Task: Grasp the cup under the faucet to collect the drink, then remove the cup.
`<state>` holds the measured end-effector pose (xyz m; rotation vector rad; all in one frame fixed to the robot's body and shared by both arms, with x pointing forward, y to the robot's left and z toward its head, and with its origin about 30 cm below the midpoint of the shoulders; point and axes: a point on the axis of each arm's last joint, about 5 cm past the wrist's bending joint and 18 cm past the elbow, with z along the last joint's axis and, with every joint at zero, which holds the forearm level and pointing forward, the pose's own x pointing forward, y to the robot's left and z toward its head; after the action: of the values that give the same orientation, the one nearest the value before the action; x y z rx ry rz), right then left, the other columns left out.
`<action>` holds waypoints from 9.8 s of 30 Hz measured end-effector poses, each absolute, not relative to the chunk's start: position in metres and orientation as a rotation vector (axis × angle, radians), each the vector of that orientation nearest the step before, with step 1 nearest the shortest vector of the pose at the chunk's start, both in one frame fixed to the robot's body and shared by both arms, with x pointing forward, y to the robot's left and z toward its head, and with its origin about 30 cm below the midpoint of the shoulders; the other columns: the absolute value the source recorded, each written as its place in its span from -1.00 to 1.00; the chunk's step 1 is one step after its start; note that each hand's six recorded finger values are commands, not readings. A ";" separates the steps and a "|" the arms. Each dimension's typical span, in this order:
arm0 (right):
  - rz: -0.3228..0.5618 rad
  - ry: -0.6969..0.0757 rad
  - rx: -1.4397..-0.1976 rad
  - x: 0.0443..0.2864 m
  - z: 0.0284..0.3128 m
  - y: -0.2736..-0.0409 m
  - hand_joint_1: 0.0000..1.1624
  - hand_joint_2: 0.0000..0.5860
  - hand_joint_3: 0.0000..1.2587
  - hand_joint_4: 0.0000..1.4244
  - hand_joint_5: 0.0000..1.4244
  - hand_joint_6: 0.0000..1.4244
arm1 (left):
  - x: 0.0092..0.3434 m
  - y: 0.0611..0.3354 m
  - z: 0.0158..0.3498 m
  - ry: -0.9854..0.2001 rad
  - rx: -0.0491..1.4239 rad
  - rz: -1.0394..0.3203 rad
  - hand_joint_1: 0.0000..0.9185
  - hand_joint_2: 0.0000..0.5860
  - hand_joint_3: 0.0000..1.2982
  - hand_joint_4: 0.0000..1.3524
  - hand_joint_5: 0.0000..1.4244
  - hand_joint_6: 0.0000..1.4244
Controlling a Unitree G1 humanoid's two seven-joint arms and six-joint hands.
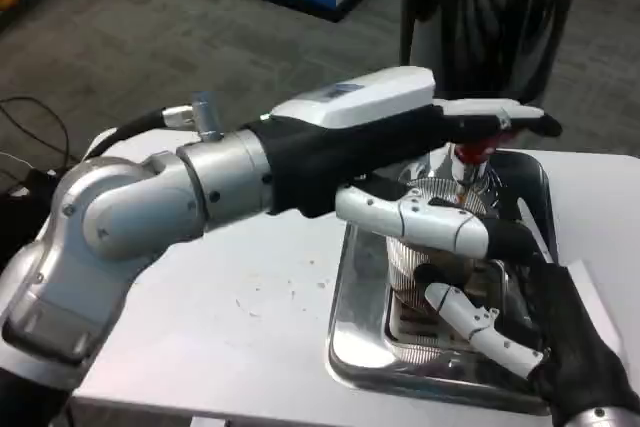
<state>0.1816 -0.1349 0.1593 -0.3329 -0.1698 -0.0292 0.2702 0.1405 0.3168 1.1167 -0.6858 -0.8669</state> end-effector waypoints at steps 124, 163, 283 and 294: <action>-0.106 -0.152 -0.240 0.210 0.141 -0.113 -0.04 -0.34 -1.00 -1.00 -0.98 -1.00 | 0.177 0.252 0.205 -0.244 0.837 -0.495 -0.64 -0.50 -0.74 -0.89 -0.76 -0.80; -0.257 -0.146 -0.351 0.225 0.131 -0.084 0.06 -0.33 -1.00 -0.96 -0.80 -1.00 | 0.171 0.265 0.201 -0.144 0.856 -0.493 -0.68 -0.48 -0.73 -0.88 -0.76 -0.80; -0.170 -0.536 -0.298 0.120 0.150 -0.148 0.44 -0.41 0.45 0.51 0.84 0.99 | 0.171 0.208 0.246 -0.458 1.040 -0.680 -1.00 -0.64 -0.77 -0.93 -0.82 -0.82; -0.124 -0.575 -0.292 0.117 0.158 -0.145 0.44 -0.41 0.49 0.53 0.86 1.00 | 0.140 0.211 0.258 -0.462 1.106 -0.622 -1.00 -0.69 -0.79 -0.96 -0.85 -0.84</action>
<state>0.1172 -0.1450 0.1582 -0.2915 -0.5746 -0.1237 0.1395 0.2110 0.2583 1.1063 -0.4616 -0.6220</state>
